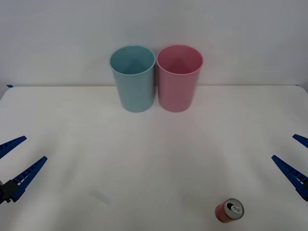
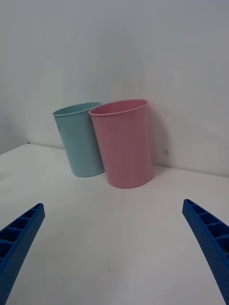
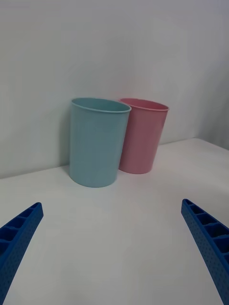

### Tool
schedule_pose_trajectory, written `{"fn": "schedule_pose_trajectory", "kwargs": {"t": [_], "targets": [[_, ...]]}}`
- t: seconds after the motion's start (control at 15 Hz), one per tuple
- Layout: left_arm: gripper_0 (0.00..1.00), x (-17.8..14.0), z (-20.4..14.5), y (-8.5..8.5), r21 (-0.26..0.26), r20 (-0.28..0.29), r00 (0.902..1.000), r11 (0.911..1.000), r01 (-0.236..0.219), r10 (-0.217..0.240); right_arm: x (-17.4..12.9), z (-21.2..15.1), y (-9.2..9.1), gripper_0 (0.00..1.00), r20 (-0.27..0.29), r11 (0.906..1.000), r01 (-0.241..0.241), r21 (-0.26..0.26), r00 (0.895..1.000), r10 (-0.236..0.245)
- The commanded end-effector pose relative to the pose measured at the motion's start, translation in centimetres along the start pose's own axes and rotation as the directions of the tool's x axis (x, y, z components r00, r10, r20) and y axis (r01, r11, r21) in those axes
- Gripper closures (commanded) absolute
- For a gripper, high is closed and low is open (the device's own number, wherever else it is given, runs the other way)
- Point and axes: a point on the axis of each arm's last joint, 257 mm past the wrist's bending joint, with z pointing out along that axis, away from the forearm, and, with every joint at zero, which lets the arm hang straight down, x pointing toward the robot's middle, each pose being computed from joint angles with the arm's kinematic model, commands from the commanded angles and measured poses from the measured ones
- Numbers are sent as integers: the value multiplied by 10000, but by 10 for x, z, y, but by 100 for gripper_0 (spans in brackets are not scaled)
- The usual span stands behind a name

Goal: Grasp the object on the table and drop it into the matching bin: aluminum can to the light blue bin, PET bottle to the pink bin.

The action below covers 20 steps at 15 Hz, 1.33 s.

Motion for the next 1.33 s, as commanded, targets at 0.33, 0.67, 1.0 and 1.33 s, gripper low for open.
{"fn": "schedule_pose_trajectory", "kwargs": {"t": [0.33,0.67,1.0,1.33], "targets": [[0,0,0,0,0,0,10000,10000,0,0,3,5,7,0,39,9997,-207,-109,9998,208],[0,0,0,0,0,0,10000,10000,0,0,6,1,12,0,-264,9985,-218,-494,9994,205],[0,0,0,0,0,0,10000,10000,0,0,17,-25,27,0,-758,9827,-739,-1699,9952,617],[0,0,0,0,0,0,10000,10000,0,0,29,-49,42,0,-1310,9525,-1094,-2843,9886,745]]}}
